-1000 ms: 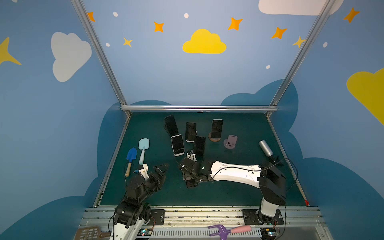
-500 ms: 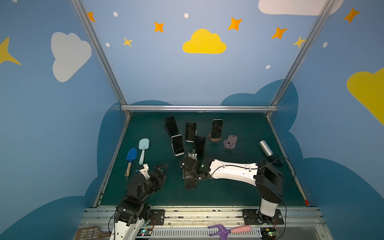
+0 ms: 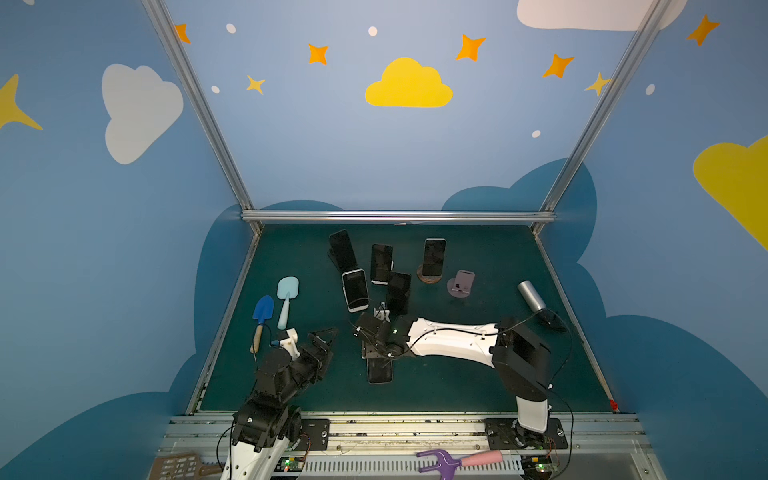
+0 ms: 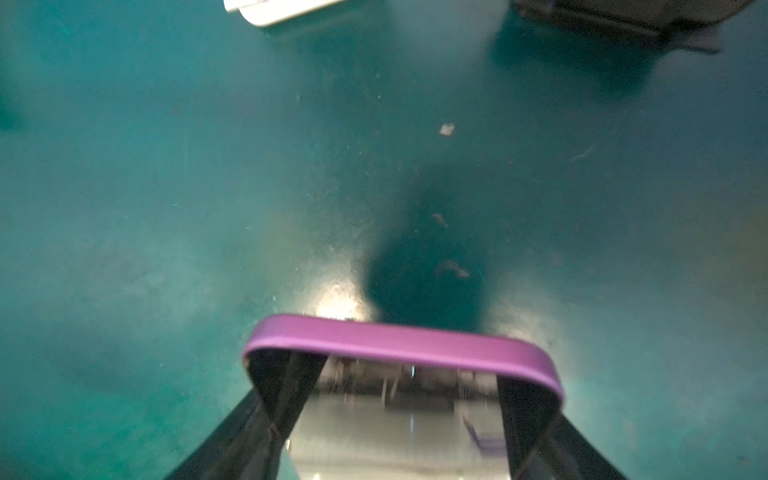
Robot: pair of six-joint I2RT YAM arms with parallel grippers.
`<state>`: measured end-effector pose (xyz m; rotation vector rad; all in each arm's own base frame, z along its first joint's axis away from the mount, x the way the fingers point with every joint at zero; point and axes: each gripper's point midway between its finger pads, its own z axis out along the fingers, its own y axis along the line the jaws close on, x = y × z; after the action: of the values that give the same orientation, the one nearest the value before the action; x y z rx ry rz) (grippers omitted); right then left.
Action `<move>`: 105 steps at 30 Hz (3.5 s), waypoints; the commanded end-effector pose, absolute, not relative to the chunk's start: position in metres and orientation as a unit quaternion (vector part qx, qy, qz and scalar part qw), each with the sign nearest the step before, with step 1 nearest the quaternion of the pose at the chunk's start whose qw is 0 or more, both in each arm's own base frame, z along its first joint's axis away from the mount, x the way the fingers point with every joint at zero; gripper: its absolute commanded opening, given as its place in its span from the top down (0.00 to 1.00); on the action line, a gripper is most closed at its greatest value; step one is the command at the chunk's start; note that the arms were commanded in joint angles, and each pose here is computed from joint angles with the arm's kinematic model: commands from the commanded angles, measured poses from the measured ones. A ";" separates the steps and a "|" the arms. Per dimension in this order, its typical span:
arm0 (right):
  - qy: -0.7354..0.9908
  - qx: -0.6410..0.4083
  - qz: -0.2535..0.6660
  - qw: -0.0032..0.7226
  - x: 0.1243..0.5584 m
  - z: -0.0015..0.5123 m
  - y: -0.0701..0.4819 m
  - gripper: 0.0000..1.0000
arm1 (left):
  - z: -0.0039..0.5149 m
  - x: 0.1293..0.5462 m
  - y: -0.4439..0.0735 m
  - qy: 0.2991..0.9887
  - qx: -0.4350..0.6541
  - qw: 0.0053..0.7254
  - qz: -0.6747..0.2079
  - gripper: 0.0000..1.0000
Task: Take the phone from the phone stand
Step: 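Carry the purple-edged phone toward the robot and lower it near the table, then lower the purple-edged phone flat onto the table with the right gripper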
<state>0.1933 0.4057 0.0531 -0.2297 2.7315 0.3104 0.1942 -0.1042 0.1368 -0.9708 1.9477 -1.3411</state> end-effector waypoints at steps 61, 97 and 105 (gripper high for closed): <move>0.989 -0.047 -0.017 0.142 0.175 -0.012 0.380 0.44 | 0.146 0.208 -0.093 0.727 -0.382 0.316 -0.475 0.00; 0.989 -0.033 0.000 0.141 0.180 -0.007 0.377 0.30 | 0.150 0.203 -0.089 0.726 -0.398 0.312 -0.466 0.00; 0.990 -0.034 -0.011 0.133 0.183 -0.011 0.375 0.27 | 0.149 0.202 -0.089 0.728 -0.397 0.311 -0.464 0.00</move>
<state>0.1912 0.4157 0.0241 -0.1061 2.7818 0.2084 0.2032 -0.0903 0.1386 -1.0687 1.9384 -1.2295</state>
